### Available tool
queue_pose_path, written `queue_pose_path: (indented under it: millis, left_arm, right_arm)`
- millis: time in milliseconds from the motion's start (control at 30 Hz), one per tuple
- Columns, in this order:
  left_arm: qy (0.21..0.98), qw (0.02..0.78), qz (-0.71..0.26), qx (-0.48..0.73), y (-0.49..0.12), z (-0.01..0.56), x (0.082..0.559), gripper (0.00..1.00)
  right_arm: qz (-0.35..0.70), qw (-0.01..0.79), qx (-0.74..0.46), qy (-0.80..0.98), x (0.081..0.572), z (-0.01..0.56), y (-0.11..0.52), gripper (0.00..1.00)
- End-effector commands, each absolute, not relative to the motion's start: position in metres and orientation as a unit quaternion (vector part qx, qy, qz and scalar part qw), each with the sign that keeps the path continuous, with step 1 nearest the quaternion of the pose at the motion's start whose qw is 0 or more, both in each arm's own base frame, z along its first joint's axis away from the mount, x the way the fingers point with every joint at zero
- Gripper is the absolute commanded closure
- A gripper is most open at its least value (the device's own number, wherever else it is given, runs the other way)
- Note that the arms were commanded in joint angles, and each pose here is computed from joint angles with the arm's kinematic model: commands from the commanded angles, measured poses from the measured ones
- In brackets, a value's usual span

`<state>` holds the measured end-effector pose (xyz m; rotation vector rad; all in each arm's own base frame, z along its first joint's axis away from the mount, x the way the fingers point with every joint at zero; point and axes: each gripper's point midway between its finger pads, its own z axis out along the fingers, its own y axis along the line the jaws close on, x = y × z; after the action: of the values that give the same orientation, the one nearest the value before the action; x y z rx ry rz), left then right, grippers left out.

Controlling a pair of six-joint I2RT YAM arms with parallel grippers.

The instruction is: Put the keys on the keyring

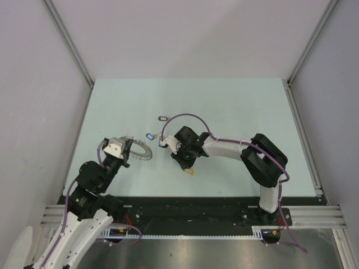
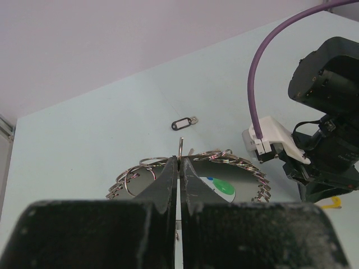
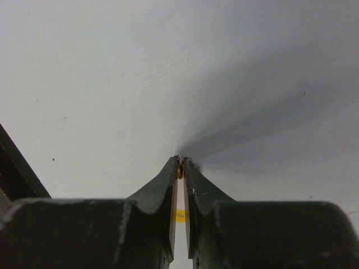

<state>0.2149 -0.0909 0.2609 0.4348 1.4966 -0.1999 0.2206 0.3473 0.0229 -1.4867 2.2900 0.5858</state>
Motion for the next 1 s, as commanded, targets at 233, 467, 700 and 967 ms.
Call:
queue_pose_path:
  millis: [233,467,700,967]
  left_arm:
    - [0.657,0.725,-0.094,0.185,-0.090,0.276,0.216,1.00]
    - [0.657,0.725,-0.095,0.184,-0.090,0.276,0.216,1.00]
    - [0.658,0.724,-0.096,0.186,-0.091,0.275,0.216,1.00]
    - [0.657,0.725,-0.097,0.185,-0.091,0.276,0.216,1.00]
  right_arm:
    - [0.217,0.200,-0.532,0.794,0.225,0.050,0.356,0.84]
    - [0.215,0.199,-0.532,0.795,0.224,0.052,0.355,0.84]
    - [0.218,0.210,-0.530,0.792,0.225,0.061,0.356,0.80]
    - [0.216,0.203,-0.531,0.794,0.223,0.056,0.355,0.80]
